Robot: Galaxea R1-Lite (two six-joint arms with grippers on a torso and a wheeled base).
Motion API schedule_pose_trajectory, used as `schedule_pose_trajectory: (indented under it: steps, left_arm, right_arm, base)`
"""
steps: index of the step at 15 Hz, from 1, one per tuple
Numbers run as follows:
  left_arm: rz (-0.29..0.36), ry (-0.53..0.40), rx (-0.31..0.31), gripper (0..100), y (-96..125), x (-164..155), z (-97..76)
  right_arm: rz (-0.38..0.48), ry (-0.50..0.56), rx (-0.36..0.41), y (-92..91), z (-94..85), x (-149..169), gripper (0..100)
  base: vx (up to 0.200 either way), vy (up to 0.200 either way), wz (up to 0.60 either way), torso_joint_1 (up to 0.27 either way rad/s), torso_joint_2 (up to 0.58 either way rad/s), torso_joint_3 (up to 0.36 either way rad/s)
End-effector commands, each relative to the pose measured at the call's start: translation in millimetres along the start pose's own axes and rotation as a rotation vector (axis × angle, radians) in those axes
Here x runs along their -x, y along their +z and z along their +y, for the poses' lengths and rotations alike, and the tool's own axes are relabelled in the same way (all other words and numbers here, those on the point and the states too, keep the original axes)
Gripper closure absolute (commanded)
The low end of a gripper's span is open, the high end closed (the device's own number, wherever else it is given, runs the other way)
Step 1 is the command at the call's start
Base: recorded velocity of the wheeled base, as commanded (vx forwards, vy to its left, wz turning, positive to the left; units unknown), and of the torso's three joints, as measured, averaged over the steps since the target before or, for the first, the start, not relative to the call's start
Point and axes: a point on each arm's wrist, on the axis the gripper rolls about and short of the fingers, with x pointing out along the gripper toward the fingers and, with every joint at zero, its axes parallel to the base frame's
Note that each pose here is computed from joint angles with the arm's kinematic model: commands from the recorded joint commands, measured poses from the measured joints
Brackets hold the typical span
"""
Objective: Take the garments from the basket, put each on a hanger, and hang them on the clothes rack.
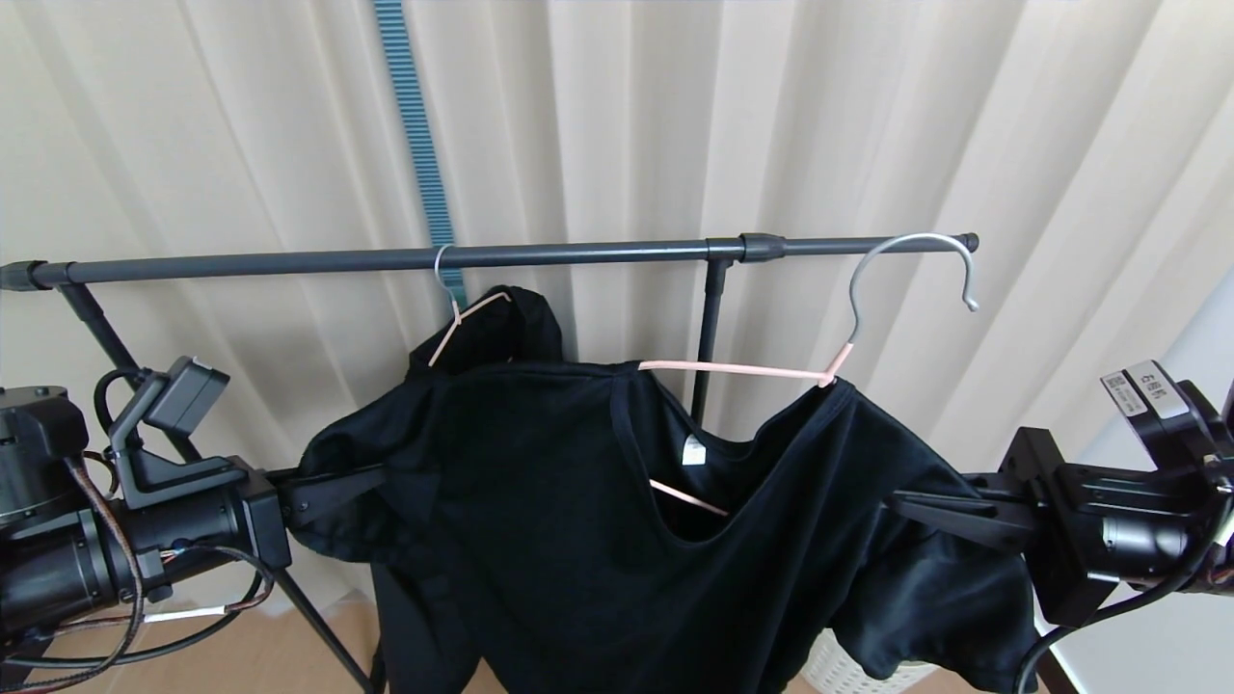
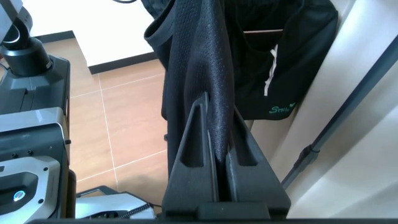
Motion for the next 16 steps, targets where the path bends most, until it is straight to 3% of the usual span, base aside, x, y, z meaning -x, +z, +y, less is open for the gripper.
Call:
schedule_pose_trajectory:
  steps: [1, 6, 8, 9, 11, 15, 16]
  left_arm:
    - [-0.001, 0.000, -0.003, 0, -0.1, 0.8, -0.6]
    - [-0.036, -0.006, -0.008, 0, 8.6, 5.2, -5.3]
    - [-0.084, -0.027, 0.004, 0, 21.1, 11.4, -16.2]
    - [-0.122, -0.073, 0.007, 0, 33.1, 14.2, -29.9]
    - [-0.143, -0.113, -0.002, 0, 42.2, 14.5, -40.0]
    - [-0.073, -0.221, -0.049, 0, 87.2, 17.6, -77.0]
    - [-0.025, -0.231, -0.079, 0, 94.3, 18.3, -85.1]
  right_arm:
    - [0.002, 0.001, -0.002, -0.8, -0.4, -0.5, 100]
    - [0.022, 0.015, -0.034, -9.5, -2.1, -5.2, 100]
    - [0.031, 0.036, -0.047, -13.0, -0.9, -9.6, 100]
    - [0.040, 0.053, -0.060, -16.3, 0.7, -13.1, 100]
    - [0.048, 0.079, -0.069, -19.2, 5.3, -17.0, 100]
    - [0.080, 0.171, -0.091, -28.2, 19.7, -32.9, 100]
    - [0.082, 0.181, -0.076, -29.0, 21.4, -34.2, 100]
  base:
    - [0.000, 0.000, 0.00, 0.000, 0.00, 0.000]
    - [0.000, 0.000, 0.00, 0.000, 0.00, 0.000]
    - [0.000, 0.000, 0.00, 0.000, 0.00, 0.000]
    - [0.000, 0.000, 0.00, 0.000, 0.00, 0.000]
    - [0.000, 0.000, 0.00, 0.000, 0.00, 0.000]
    - [0.000, 0.000, 0.00, 0.000, 0.00, 0.000]
    - [0.000, 0.000, 0.00, 0.000, 0.00, 0.000]
